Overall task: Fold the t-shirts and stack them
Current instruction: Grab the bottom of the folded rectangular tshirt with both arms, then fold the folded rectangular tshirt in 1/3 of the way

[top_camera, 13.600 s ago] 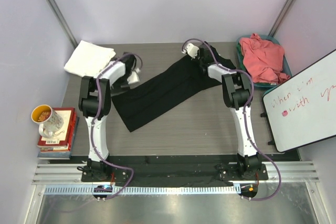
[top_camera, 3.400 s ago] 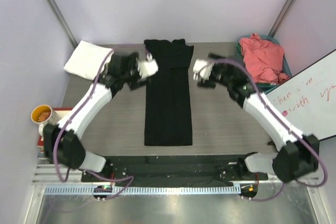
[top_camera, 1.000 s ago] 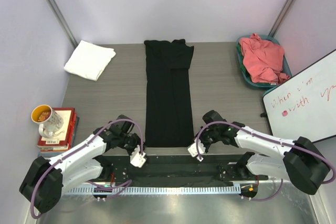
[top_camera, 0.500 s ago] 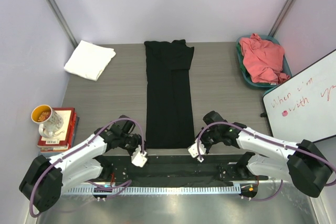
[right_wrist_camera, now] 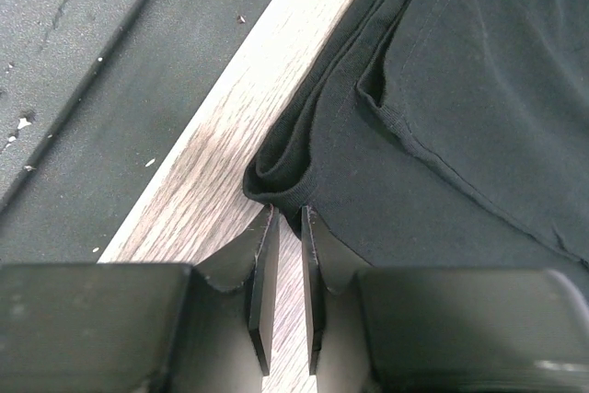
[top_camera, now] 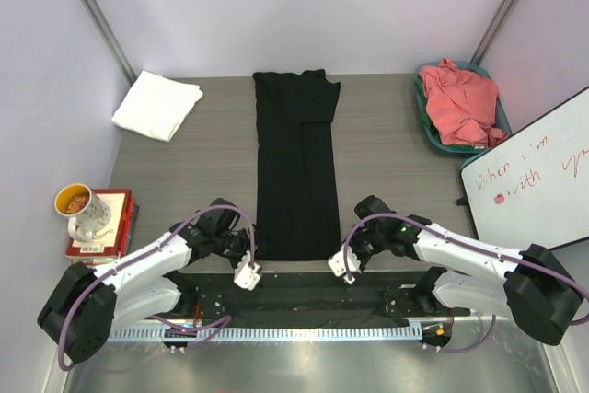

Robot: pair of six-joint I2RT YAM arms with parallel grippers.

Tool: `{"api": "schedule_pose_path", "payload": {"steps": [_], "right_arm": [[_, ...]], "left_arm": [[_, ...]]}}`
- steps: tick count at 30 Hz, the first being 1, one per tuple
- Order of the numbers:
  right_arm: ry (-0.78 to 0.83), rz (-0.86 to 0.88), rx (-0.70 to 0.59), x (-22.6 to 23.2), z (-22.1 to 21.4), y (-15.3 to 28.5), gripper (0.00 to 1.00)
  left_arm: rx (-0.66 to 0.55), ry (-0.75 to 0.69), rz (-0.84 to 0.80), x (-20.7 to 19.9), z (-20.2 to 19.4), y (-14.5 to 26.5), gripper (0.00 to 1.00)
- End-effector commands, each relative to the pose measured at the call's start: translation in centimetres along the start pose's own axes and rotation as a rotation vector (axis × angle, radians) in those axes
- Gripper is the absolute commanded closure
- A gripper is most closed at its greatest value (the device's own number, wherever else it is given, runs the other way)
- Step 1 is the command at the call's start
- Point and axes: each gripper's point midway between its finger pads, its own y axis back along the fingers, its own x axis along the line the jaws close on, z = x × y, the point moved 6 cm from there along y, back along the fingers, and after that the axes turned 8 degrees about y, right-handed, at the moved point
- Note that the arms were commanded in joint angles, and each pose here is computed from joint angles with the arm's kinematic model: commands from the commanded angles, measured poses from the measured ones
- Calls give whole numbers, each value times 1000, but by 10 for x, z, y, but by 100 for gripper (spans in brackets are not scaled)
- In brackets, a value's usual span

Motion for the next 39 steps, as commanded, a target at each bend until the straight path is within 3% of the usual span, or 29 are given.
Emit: {"api": "schedule_pose_path", "payload": {"steps": [1,5,7,8,9,12,25,30,39], "right_arm": [[3,-51,-7,-18,7,5,80],[-3,-55,-4,-18,8,6,83],[-1,-53,-8,-16,9,5,88],[0,-54,-10,-16,9,5,94],[1,-48,-14,-14,10,3,96],[0,-68,-18,-17,12,2,99],[-210,-162,-40,-71,39,36,99],[-221,-199,-25,-80,46,52,99],[-239,-307,133,-93,28,63,99]], "left_arm": [[48,14,-63,-11,-13,-8,39],[46,13,-68,-5,-13,-9,45],[45,11,-73,-5,-14,-10,56],[45,10,-77,-6,-14,-11,64],[42,10,-79,-6,-13,-11,80],[39,7,-76,-4,-12,-11,99],[-13,157,124,57,43,46,100],[-22,185,200,63,62,67,100],[119,217,295,64,38,69,100]]}}
